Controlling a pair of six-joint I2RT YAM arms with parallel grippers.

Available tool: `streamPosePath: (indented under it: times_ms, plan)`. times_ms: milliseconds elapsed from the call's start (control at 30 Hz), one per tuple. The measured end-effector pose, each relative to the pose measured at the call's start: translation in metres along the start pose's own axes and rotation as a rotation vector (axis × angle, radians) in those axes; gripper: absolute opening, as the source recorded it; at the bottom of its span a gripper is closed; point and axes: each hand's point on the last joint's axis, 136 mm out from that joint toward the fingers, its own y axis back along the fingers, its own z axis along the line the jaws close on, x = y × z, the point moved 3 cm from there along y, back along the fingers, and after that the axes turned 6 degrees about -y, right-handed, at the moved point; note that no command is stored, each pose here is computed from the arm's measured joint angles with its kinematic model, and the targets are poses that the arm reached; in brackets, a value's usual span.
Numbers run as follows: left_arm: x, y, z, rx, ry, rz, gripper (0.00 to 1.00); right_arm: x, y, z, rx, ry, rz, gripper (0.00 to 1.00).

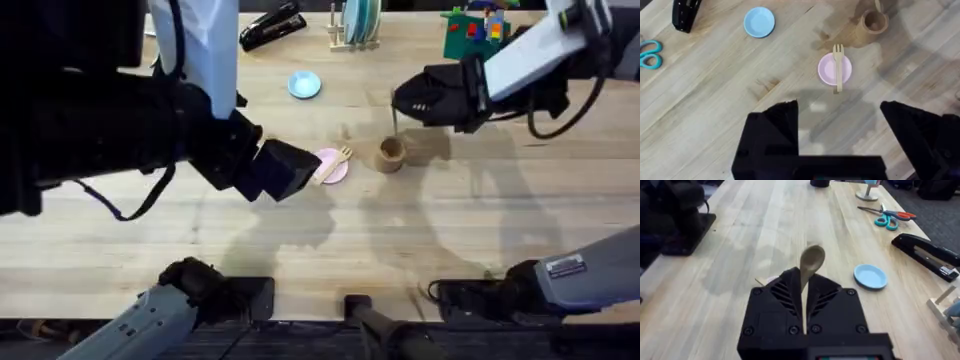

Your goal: Pick up a utensil and set it on the pink plate, then put the other utensil in the container.

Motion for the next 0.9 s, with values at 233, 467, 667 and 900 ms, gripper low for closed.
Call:
streamPosePath:
  times_ms: [233,467,667,900]
  plan:
    - [0.0,0.0,0.0,0.0,0.0,0.0,0.993,0.02,-0.002,0.014,-0.005,0.076,0.0,0.031]
    - [0.0,0.0,0.0,0.0,0.0,0.0,0.993,0.034,-0.003,0.018,-0.001,0.161,0.002,0.031]
    - [0.0,0.0,0.0,0.0,0.0,0.0,0.993,0.041,-0.004,0.019,-0.001,0.155,0.002,0.031]
    - [0.0,0.0,0.0,0.0,0.0,0.0,0.992,0.07,-0.002,0.012,0.007,0.095,0.0,0.031]
